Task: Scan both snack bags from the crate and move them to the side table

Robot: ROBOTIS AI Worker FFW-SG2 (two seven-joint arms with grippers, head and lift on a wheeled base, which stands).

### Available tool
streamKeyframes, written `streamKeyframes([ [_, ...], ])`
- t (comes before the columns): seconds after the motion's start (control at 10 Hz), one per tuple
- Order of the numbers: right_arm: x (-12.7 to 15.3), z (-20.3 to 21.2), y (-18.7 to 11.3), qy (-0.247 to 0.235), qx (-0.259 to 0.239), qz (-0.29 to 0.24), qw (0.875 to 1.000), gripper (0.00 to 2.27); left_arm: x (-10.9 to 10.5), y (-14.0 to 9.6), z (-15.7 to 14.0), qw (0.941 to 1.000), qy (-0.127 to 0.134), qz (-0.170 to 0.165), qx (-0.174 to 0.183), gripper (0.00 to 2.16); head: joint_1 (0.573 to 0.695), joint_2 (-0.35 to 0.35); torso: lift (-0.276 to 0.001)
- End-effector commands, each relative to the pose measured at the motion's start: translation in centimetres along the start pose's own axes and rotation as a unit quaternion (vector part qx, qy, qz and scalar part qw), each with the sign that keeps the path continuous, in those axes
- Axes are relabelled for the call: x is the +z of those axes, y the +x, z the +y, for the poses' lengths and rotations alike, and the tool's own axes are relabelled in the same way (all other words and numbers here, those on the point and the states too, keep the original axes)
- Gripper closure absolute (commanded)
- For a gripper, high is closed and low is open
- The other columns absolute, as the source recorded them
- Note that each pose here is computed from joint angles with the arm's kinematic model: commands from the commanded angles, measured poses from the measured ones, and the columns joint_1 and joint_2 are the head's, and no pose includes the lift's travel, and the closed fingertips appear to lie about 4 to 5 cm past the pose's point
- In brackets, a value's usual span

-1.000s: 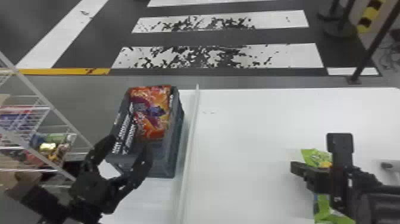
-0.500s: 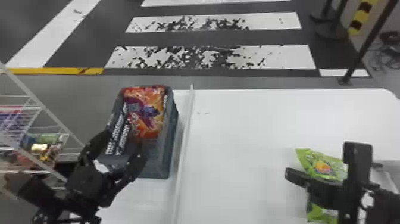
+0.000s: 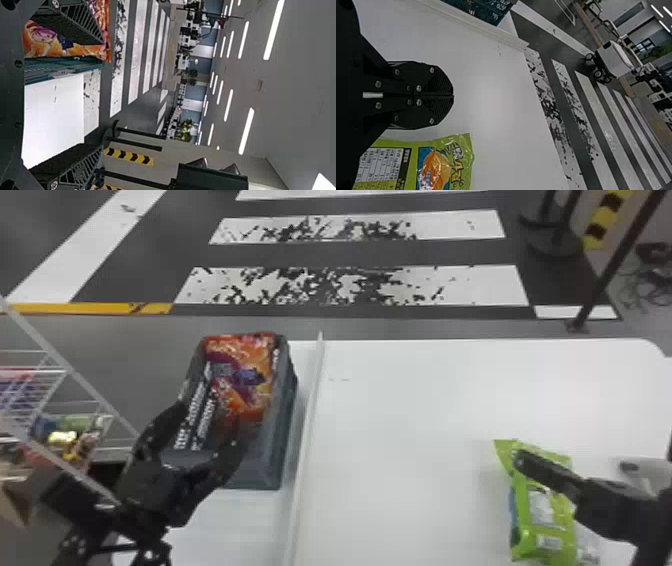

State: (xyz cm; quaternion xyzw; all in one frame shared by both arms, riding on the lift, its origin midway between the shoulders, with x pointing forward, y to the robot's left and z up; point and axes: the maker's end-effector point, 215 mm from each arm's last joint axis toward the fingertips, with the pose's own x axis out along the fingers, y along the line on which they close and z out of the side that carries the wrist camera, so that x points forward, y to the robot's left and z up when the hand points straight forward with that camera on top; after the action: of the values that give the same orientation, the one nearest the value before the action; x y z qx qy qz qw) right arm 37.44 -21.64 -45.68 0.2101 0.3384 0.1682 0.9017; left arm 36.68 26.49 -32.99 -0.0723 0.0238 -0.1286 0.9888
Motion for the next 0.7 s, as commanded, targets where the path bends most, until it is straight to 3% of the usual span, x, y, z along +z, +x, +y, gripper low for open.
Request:
streamKeyframes([
  [0.0, 0.1, -3.0, -0.8, -0.014, -0.022, -0.020, 0.999, 2.25, -0.4, 0.6, -0.1, 1.0000, -0.003, 0.004, 0.001, 0.08, 0.695, 0.080, -0.029],
  [0.6, -3.7, -8.5, -1.4, -0.037, -0.058, -0.030, 0.997, 2.25, -0.8, 1.0, -0.5, 0.9999, -0.003, 0.010, -0.003, 0.08, 0.695, -0.042, -0.029],
])
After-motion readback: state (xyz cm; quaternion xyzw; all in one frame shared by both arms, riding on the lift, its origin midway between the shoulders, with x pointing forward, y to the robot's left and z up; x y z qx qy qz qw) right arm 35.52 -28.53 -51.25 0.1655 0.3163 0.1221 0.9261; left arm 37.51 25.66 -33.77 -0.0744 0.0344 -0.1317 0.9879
